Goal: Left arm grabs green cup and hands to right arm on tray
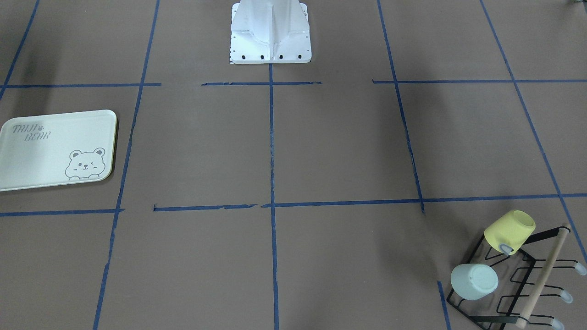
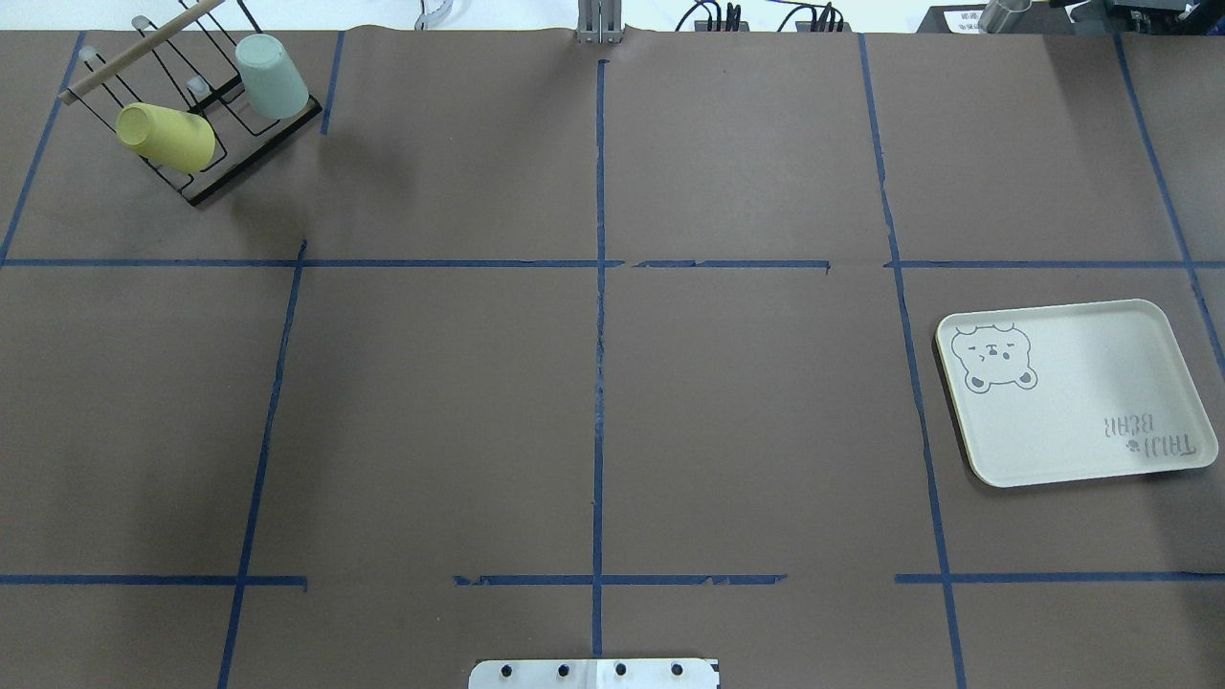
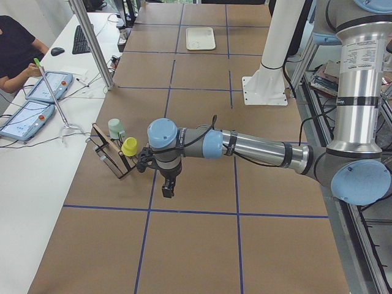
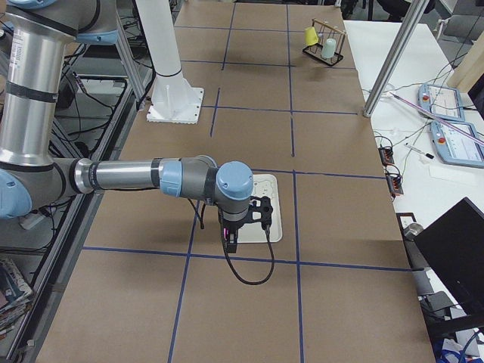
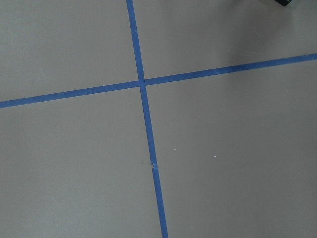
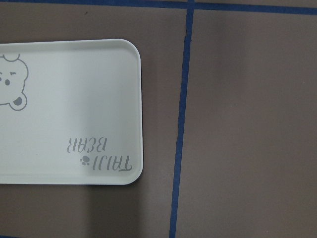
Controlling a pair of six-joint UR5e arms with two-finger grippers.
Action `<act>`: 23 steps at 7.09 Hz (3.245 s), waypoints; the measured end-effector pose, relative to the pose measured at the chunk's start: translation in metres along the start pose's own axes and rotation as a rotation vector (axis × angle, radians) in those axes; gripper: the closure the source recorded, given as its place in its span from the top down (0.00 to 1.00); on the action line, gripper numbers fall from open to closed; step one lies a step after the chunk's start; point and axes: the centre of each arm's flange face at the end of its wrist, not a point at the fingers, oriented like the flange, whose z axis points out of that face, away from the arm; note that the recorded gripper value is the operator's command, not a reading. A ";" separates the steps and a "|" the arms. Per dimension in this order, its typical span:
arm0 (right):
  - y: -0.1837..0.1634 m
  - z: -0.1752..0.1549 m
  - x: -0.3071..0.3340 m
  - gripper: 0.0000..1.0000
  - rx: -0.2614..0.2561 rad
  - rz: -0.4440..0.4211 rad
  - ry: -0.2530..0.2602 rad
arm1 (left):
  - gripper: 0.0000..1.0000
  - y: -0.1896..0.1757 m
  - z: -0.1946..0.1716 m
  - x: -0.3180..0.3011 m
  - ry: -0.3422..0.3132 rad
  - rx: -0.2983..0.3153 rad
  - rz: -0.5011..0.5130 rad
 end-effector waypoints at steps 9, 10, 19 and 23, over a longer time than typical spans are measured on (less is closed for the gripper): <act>-0.005 -0.004 -0.004 1.00 0.011 -0.007 0.003 | 1.00 -0.001 -0.001 0.007 0.011 0.008 0.017; -0.005 -0.005 -0.005 1.00 0.013 -0.013 0.002 | 1.00 -0.011 -0.001 0.018 0.019 0.022 0.023; -0.009 0.001 -0.009 1.00 0.045 -0.081 0.005 | 0.97 -0.340 0.023 0.286 -0.073 0.087 -0.131; -0.009 0.002 -0.009 1.00 0.044 -0.074 0.004 | 0.98 -0.376 0.074 0.322 -0.127 0.124 -0.144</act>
